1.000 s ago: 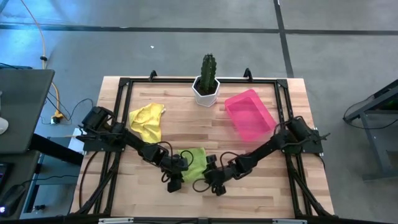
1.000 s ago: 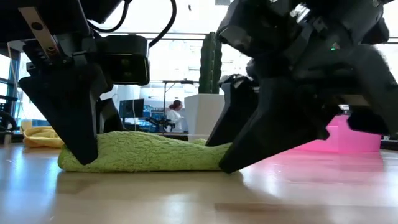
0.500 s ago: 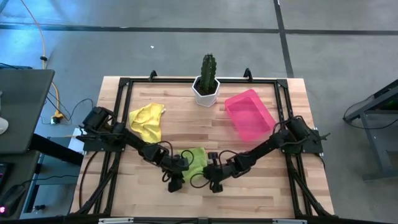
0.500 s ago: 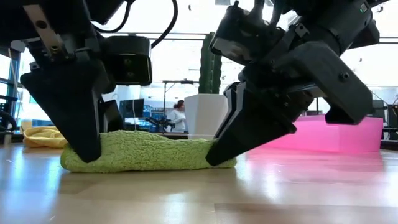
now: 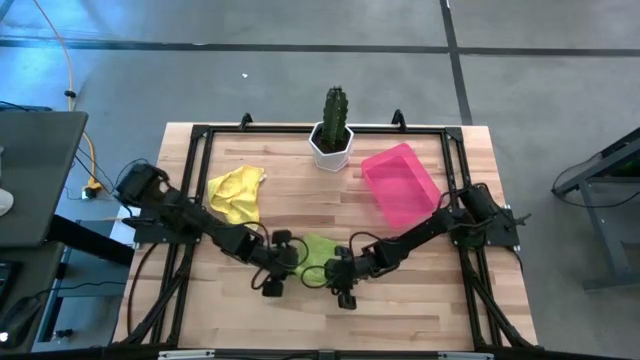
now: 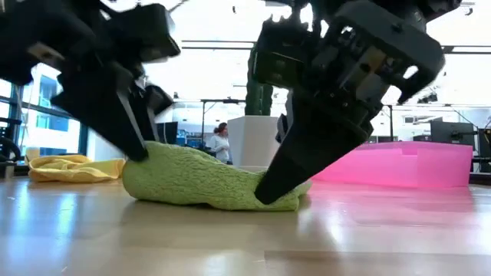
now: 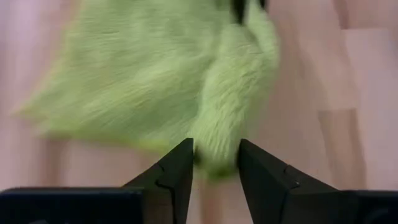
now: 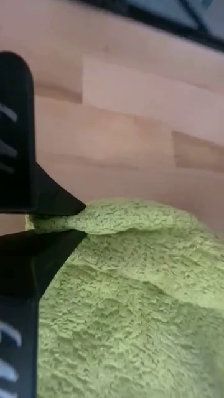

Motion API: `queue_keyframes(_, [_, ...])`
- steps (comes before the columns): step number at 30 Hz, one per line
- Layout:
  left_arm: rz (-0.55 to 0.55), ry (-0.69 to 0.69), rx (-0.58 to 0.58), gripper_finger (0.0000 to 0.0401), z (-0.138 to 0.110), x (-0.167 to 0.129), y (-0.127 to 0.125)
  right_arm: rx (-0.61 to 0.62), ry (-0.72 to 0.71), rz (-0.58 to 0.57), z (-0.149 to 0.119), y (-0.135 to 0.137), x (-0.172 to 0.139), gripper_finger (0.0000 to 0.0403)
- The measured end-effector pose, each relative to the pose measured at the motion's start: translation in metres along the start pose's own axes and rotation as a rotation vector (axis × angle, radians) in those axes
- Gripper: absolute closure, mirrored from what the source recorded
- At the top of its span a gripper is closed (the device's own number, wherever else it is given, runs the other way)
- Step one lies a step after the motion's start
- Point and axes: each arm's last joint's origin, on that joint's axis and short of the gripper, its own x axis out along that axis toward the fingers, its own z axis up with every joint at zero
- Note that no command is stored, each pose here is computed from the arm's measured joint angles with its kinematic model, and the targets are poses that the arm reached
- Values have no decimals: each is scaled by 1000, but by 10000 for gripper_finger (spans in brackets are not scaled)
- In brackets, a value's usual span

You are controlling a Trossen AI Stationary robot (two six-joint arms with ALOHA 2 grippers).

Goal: Roll microfiber towels into tight, uniform cylinder then place into a basket
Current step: Roll the green towel

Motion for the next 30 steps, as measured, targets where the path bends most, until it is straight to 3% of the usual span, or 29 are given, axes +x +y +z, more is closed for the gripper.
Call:
queue_keyframes(3, [-4,-8,-20,286,0,-17,-8,36,-7,56,4,-2,0,400])
queue_keyframes(7, [-82,5,-90,286,-7,-30,-30,-20,-35,129,7,1,1,401])
queue_keyframes(11, [-121,-50,-10,286,-14,-36,-57,-16,-39,158,8,-1,1,402])
queue_keyframes(16, [31,-165,253,286,-24,-33,-79,149,-25,186,12,-9,0,402])
queue_keyframes(20, [91,-187,384,286,-30,-17,-87,242,-12,208,14,-11,0,402])
queue_keyframes(30, [241,-149,461,286,-40,16,-80,286,-9,216,14,-8,0,402])
